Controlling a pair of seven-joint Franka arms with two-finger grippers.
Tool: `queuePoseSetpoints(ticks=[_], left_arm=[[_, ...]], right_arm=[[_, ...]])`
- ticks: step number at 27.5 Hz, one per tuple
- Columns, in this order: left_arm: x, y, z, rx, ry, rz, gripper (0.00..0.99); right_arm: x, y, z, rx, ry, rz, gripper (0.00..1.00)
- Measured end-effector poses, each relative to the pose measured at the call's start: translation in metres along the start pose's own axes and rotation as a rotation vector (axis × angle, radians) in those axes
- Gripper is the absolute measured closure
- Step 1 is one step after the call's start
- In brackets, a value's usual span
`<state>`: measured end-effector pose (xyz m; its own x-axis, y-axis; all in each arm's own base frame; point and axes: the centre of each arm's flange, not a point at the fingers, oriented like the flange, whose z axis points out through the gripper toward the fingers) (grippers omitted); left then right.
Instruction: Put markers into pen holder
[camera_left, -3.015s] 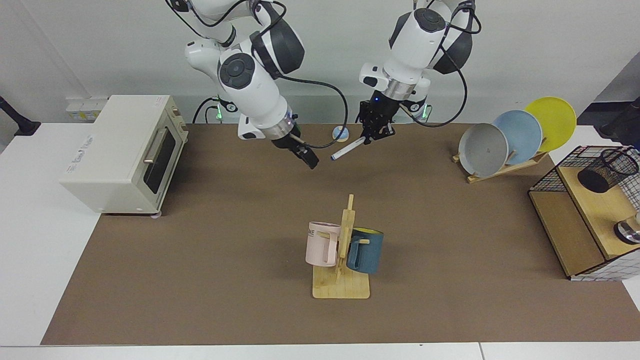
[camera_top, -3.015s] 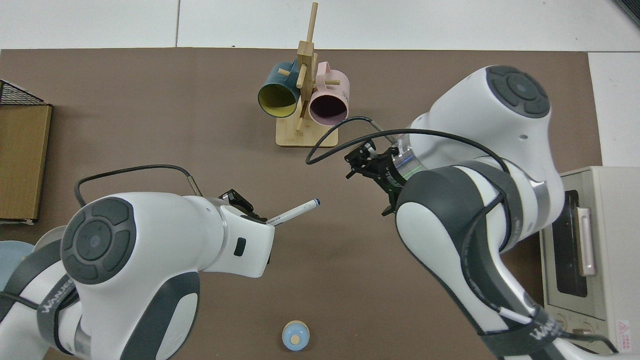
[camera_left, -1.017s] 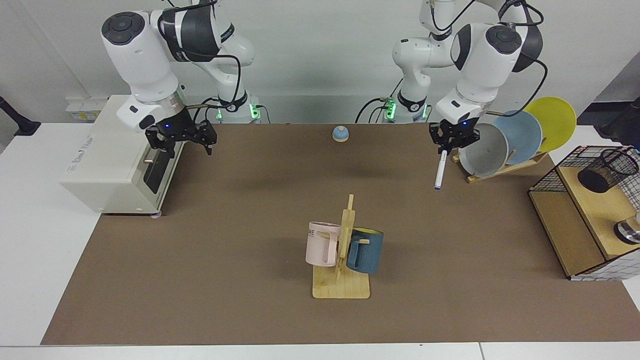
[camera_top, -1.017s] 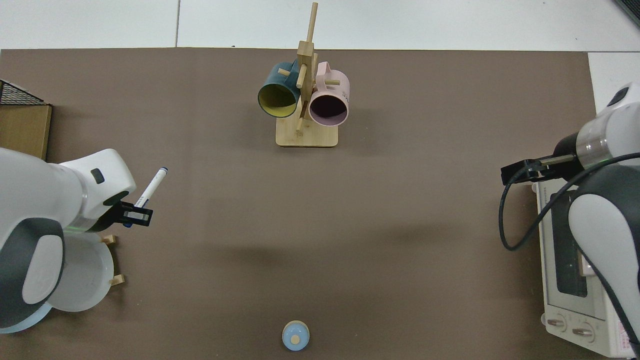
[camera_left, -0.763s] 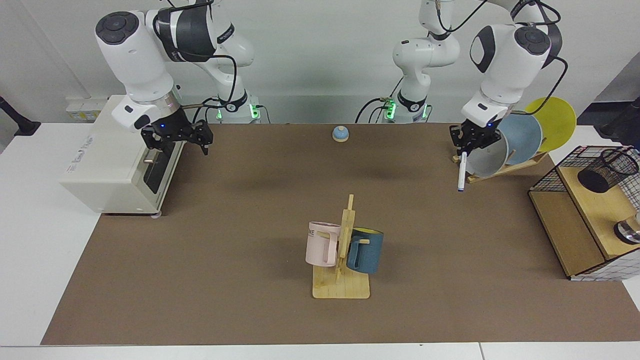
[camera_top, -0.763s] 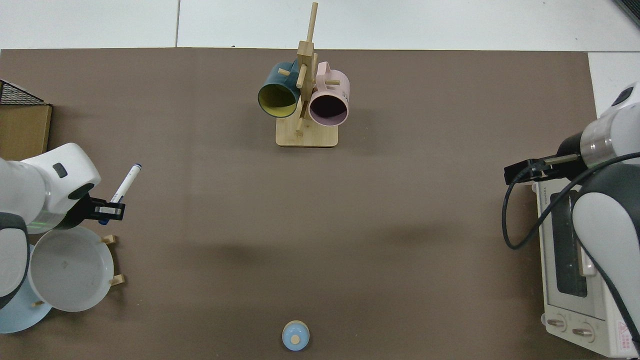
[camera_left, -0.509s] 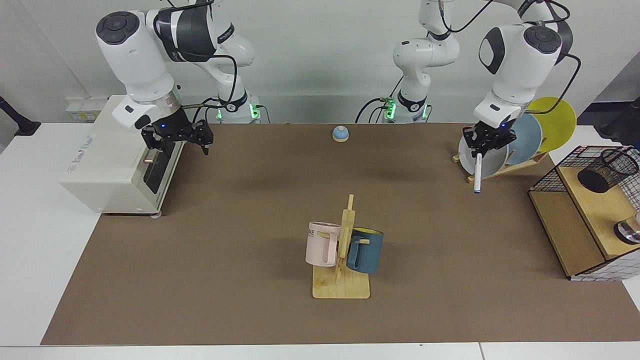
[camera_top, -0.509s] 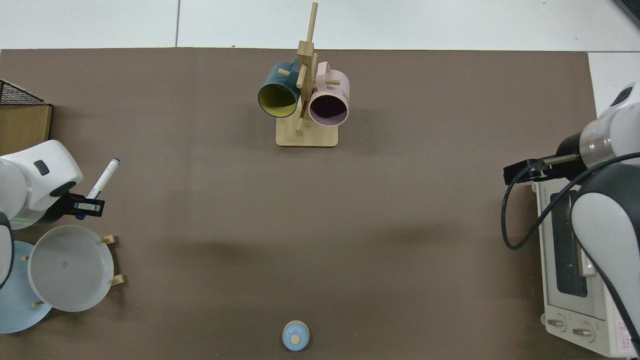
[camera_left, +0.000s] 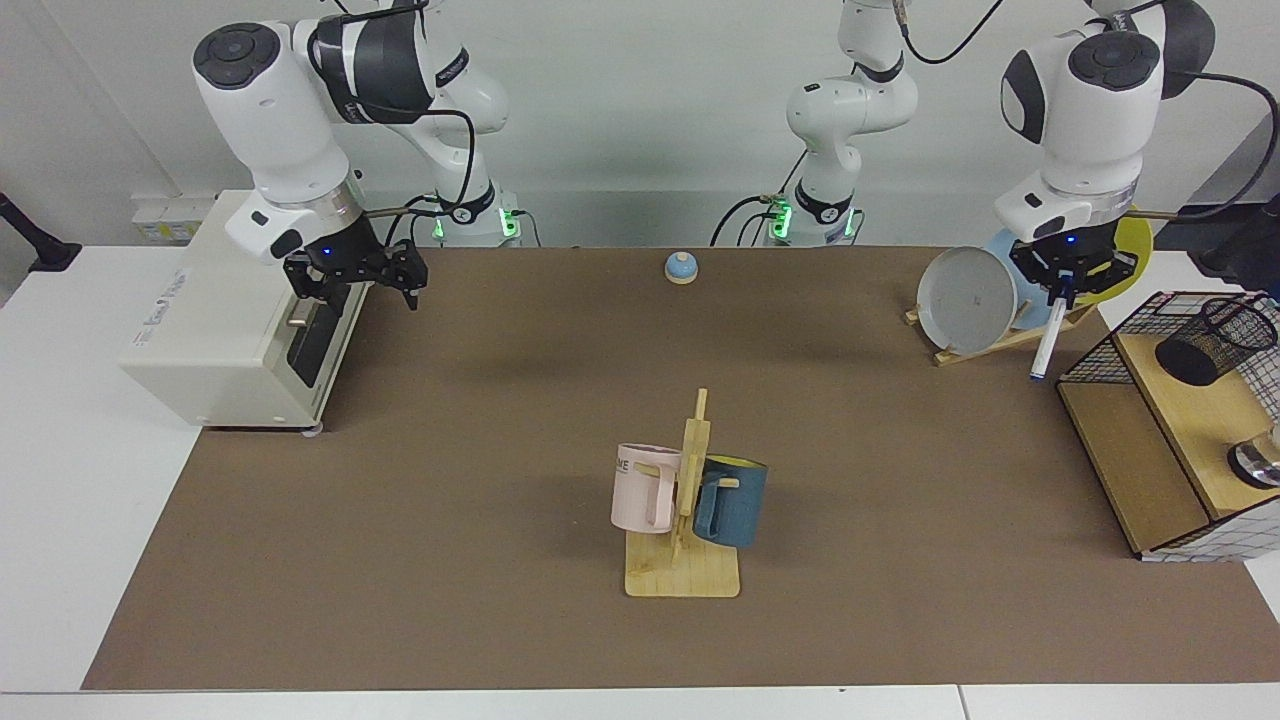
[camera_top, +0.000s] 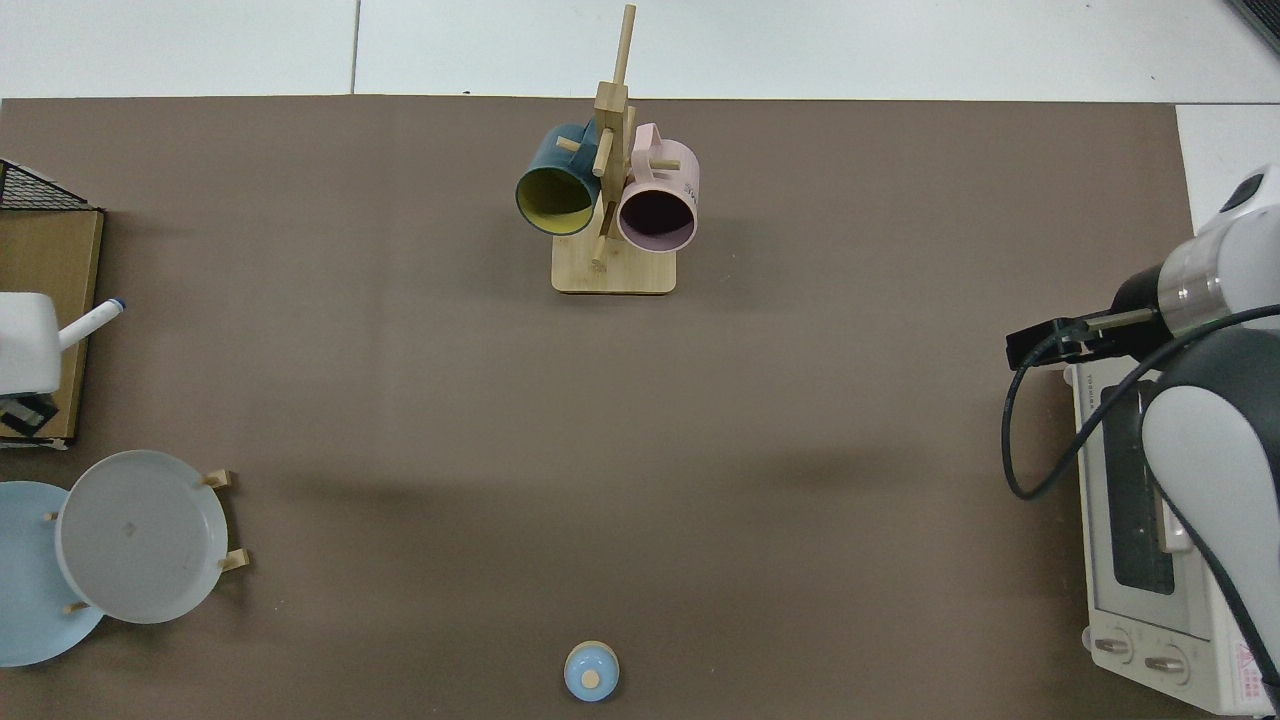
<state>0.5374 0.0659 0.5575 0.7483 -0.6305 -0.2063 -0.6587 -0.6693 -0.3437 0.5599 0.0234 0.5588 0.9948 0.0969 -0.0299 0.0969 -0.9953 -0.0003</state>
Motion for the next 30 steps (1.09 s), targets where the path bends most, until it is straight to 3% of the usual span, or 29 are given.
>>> queuePoseSetpoints(ticks=[17,30], left_arm=[[-0.062,-0.083,-0.024,0.279,-0.150,0.736,0.824],[-0.104,-0.139,-0.017,0.376,-0.245,1.202,0.824]], right_arm=[[0.000,0.000,0.000,0.000,0.000,0.000,0.00],[0.000,0.000,0.000,0.000,0.000,0.000,0.00]])
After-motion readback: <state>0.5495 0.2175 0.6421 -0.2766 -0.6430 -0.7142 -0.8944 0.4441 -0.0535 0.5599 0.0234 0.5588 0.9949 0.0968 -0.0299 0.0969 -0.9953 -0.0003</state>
